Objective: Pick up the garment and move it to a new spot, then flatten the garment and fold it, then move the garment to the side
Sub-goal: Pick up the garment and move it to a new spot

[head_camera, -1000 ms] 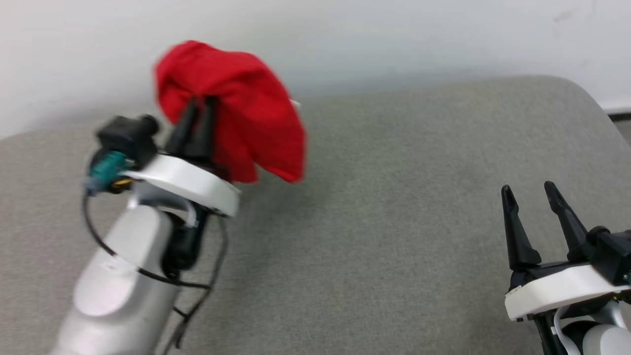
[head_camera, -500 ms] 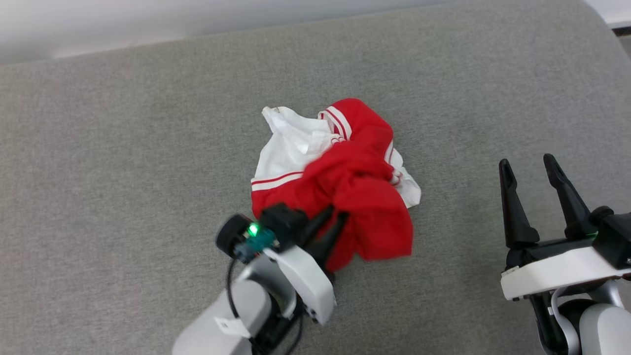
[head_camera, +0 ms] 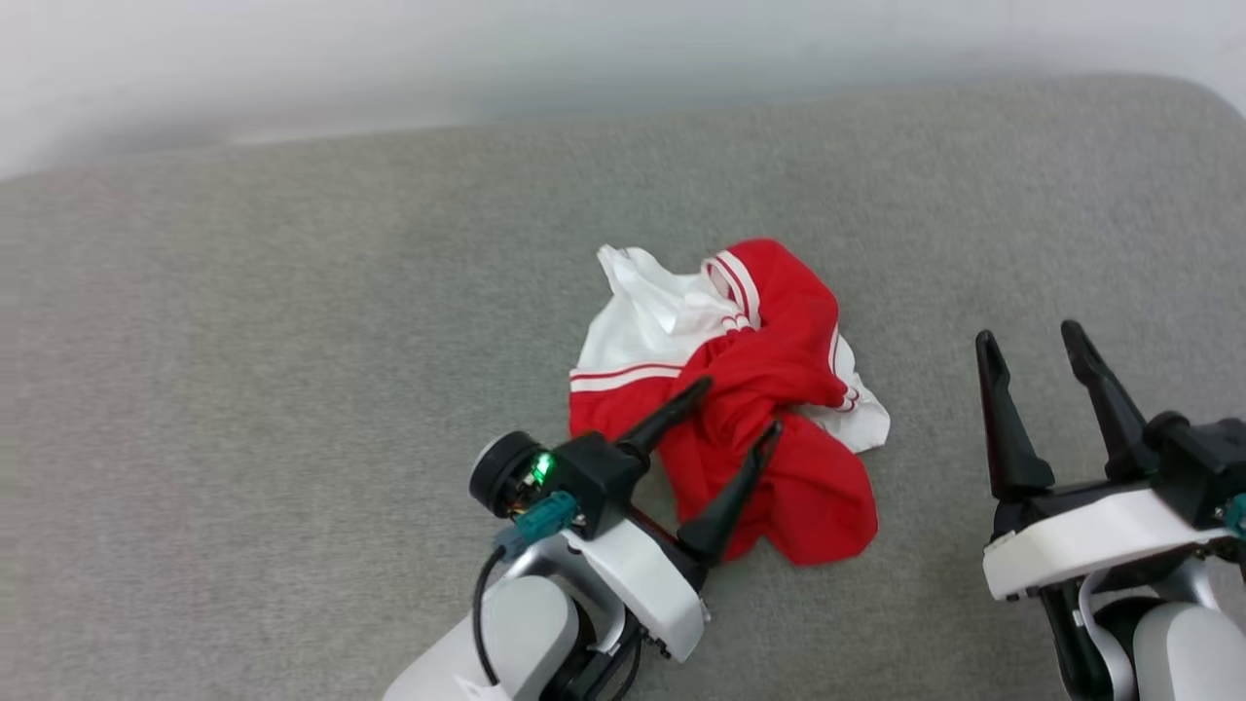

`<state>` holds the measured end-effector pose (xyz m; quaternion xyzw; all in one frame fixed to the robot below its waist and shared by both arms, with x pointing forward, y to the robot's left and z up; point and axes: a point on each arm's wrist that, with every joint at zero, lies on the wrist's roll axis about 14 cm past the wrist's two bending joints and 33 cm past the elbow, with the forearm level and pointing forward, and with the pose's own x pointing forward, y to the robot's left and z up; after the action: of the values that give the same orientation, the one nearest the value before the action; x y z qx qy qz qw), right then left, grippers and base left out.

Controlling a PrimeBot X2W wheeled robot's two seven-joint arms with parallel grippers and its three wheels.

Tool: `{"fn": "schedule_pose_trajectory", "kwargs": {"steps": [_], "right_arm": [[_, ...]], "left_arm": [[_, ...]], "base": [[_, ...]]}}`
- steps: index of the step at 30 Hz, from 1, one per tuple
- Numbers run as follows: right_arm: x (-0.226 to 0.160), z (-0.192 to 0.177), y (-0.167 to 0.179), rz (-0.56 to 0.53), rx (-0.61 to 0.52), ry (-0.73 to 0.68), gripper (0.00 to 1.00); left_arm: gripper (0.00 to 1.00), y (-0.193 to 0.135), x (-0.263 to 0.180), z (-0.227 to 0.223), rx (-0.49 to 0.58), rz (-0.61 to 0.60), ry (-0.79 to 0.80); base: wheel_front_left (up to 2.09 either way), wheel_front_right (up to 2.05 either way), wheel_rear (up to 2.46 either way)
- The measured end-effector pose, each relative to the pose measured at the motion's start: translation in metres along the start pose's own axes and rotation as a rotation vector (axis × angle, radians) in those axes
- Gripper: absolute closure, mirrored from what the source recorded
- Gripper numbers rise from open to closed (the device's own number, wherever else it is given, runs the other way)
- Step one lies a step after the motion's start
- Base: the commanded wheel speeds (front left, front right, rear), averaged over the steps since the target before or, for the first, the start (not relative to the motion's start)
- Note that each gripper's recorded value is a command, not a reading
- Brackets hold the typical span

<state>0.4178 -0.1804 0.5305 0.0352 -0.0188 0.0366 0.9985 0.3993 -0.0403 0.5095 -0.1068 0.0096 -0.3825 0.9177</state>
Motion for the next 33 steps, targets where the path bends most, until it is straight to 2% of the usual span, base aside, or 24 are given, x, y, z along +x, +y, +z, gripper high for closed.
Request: {"fn": "schedule_pose_trajectory", "kwargs": {"steps": [4, 9, 15, 19, 24, 33], "right_arm": [[-0.008, 0.006, 0.009, 0.023, 0.005, -0.005, 0.0], [-0.017, 0.015, 0.021, 0.054, 0.005, -0.017, 0.0], [-0.028, 0.017, 0.027, 0.069, 0.006, -0.01, 0.0], [-0.037, 0.015, 0.023, 0.058, 0.01, -0.003, 0.0], [-0.052, 0.011, 0.014, 0.03, 0.022, 0.012, 0.0], [-0.063, 0.014, 0.01, 0.015, 0.024, 0.004, 0.0]], "left_arm": [[0.0, 0.015, -0.014, 0.035, 0.041, 0.107, -0.1], [0.0, 0.058, -0.051, 0.062, 0.1, 0.319, -0.165], [0.0, 0.111, -0.113, 0.073, 0.171, 0.575, -0.175], [0.0, 0.129, -0.15, 0.073, 0.192, 0.688, -0.17], [0.0, 0.137, -0.178, 0.064, 0.191, 0.75, -0.14], [0.0, 0.126, -0.181, 0.055, 0.189, 0.72, -0.117]], "base": [[0.0, 0.0, 0.0], [0.0, 0.0, 0.0], [0.0, 0.0, 0.0], [0.0, 0.0, 0.0], [0.0, 0.0, 0.0], [0.0, 0.0, 0.0]]}}
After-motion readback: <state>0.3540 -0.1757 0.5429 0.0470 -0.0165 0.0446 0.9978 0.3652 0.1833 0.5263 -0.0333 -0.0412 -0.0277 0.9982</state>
